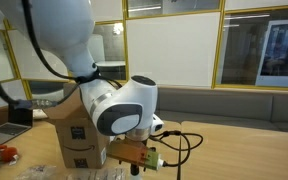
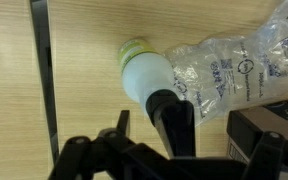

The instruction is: Put the objects on the table into the cardboard box

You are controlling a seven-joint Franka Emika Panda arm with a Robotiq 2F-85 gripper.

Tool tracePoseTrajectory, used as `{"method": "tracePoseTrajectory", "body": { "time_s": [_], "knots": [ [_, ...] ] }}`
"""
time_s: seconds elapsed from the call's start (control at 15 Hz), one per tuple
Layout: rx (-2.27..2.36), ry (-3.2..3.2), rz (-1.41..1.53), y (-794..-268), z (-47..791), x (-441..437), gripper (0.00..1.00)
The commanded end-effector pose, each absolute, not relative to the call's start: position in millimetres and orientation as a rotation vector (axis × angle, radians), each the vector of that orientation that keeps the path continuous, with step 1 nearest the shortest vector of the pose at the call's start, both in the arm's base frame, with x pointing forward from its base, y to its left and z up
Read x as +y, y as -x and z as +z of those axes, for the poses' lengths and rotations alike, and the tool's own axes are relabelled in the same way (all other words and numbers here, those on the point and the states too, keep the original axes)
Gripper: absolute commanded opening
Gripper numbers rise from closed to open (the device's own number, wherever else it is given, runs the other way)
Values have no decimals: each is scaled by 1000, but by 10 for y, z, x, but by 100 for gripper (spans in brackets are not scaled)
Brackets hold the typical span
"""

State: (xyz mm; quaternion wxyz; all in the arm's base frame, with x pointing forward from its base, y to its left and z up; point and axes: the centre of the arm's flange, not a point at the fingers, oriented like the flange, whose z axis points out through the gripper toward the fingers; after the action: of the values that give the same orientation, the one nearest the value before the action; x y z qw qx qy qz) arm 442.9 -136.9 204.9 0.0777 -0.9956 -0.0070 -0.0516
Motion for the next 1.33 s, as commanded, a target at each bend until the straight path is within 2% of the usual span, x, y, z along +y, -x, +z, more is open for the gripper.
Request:
{"method": "tracePoseTrajectory", "body": {
  "time_s": [0.0,0.73,0.8,0.87,1.27],
  "knots": [
    [-84,2968,-133,-4500,1994,-1324,100],
    [-121,2975,-85,-4470,1894,-1268,100],
    [-125,2976,-79,-4467,1885,-1267,75],
    [-137,2978,-74,-4466,1878,-1264,74],
    [-172,2987,-65,-4458,1879,-1301,27]
  ]
}}
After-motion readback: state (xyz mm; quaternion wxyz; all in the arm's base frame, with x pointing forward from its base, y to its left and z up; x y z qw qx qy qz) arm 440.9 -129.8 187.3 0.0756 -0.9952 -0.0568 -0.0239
